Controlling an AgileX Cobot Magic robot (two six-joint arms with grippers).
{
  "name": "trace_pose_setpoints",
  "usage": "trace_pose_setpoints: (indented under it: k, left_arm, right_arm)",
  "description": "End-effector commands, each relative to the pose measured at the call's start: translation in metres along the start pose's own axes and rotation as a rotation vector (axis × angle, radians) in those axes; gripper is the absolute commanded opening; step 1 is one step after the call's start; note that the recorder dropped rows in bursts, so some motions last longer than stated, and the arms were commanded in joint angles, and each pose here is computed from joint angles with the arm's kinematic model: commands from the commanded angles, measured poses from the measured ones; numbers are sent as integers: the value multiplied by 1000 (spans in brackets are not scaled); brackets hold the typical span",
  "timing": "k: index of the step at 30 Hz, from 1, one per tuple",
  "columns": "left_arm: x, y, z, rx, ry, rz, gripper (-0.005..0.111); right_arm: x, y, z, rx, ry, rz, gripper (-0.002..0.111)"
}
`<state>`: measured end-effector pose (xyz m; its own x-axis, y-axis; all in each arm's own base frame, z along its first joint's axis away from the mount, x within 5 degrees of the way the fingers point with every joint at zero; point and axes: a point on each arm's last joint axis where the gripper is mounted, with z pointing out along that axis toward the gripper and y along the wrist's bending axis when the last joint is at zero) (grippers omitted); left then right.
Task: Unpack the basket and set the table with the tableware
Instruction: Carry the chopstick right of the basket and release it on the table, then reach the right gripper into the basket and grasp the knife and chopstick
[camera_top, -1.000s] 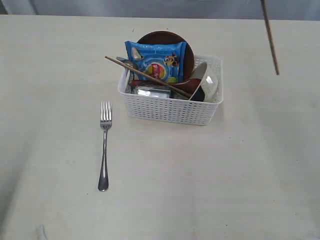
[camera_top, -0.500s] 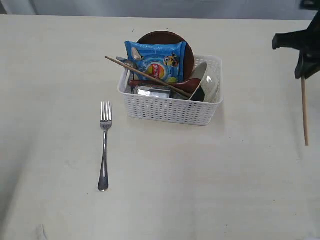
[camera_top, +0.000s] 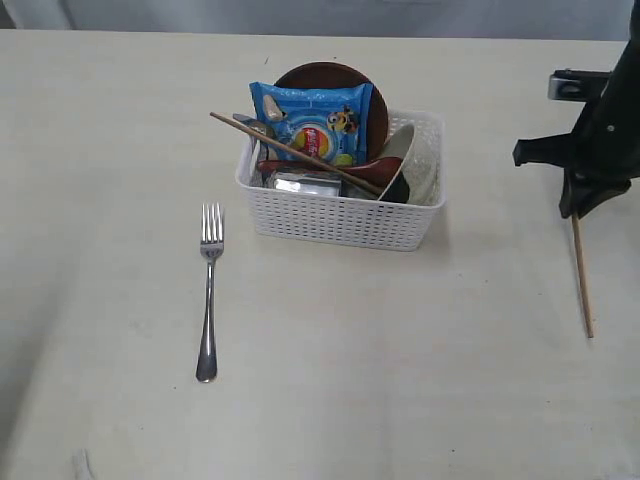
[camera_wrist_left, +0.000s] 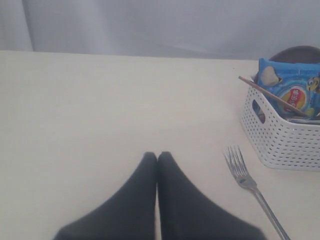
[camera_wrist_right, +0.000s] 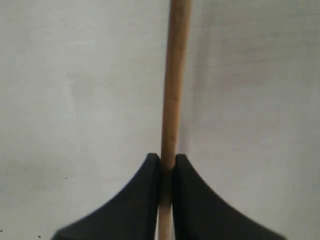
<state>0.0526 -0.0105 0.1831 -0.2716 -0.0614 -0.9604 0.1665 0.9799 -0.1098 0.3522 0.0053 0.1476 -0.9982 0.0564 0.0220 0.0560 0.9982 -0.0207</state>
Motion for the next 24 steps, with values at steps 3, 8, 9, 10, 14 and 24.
trace_pose_setpoints:
  k: [3,8,9,10,14,24]
  left_arm:
    - [1,0,0,-1,-3,2,0]
    - [1,0,0,-1,-3,2,0]
    - [1,0,0,-1,-3,2,0]
    - [1,0,0,-1,-3,2,0]
    - [1,0,0,-1,-3,2,0]
    - [1,0,0,-1,-3,2,0]
  right_arm:
    - [-1,-3,1,9,-8,-4,44]
    - [0,-3,-5,-1,-19,5,46]
    - [0,-2,-9,-9,-30,11,45]
    - [1,-1,-13,-16,-40,13,45]
    - [1,4,-42,-74,-122,28,45]
    - [27,130,-135,-314,-432,-569,-1]
